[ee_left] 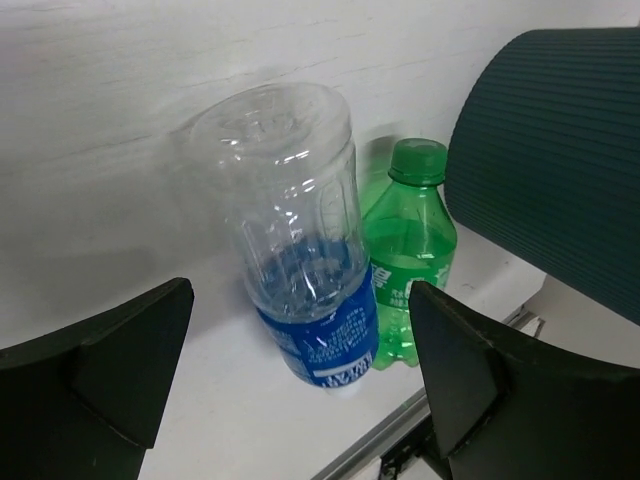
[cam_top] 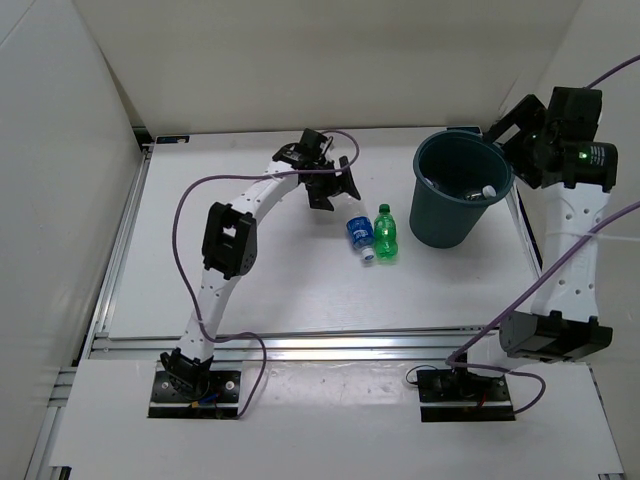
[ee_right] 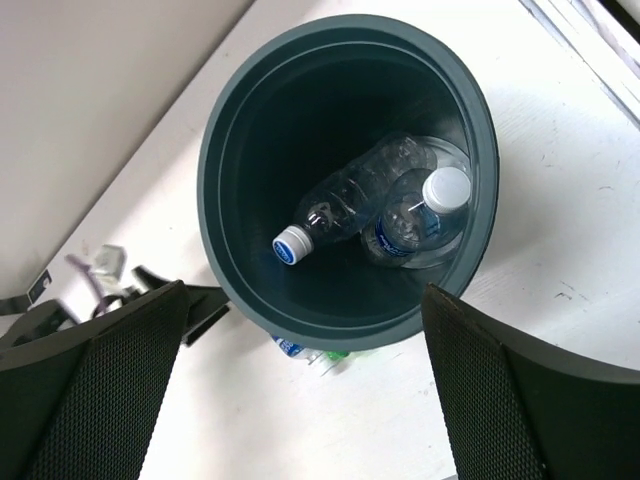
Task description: Put the plastic bottles in the bin
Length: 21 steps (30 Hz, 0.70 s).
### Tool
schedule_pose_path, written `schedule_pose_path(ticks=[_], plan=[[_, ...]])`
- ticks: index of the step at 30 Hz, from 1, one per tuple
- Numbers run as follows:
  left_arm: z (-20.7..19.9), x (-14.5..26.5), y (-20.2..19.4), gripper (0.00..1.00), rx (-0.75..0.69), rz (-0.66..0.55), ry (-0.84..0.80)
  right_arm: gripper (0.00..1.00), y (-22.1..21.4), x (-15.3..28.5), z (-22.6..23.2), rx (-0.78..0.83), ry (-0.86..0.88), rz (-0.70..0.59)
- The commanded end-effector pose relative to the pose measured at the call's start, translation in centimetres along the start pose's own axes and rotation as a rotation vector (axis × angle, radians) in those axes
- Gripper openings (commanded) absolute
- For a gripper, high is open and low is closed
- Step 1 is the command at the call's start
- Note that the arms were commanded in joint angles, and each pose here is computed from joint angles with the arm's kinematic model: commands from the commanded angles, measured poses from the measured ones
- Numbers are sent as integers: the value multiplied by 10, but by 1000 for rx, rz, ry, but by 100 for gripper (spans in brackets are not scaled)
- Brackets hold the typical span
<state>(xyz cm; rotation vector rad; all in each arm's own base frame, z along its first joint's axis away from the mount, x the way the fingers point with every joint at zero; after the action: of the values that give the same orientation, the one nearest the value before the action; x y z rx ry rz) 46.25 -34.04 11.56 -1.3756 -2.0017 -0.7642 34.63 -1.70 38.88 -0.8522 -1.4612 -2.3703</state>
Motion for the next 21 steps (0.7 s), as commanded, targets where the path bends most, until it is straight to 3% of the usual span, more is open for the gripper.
schedule_pose_path(ticks=[1,8,9,10,13,14,16,18,19,21], plan=[[-36,-9,-8,100,-121,-11,-100,100,0,19,-1,35,23,-41],[-36,-41,-30,98,-138,66,-145,100,-19,22,-14,44,-23,-2],[-28,-48,-38,93,-125,110,-141,100,-19,26,-16,44,-30,-7],[-25,-49,-42,76,-119,133,-144,100,-19,26,-16,44,-30,-7],[-6,-48,-53,49,-106,191,-119,100,-21,26,-18,54,-42,-2],[-5,-33,-41,42,-89,170,-119,100,-20,26,-20,54,-52,-6],[-6,-15,-27,39,-50,142,-125,100,-22,27,-20,42,-56,2],[-27,23,10,39,1,19,-161,100,-24,25,-29,19,-80,8],[-64,57,33,39,-21,-84,-250,100,-24,22,-35,-11,-99,11],[-100,98,64,39,-47,-242,-349,100,-35,17,-45,-37,-123,54]])
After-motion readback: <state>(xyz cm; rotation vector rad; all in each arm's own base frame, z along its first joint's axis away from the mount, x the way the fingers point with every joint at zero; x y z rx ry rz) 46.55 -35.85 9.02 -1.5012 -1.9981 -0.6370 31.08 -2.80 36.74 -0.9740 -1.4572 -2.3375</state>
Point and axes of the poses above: each gripper's point midway between its finger pads, its own x axis back along the fingers, its own z axis along the line the jaws close on, y = z × x, the point moved 3 cm from there along x, back along the fingers, and after that the axes turned 12 degrees about x, right-handed, at the moved point
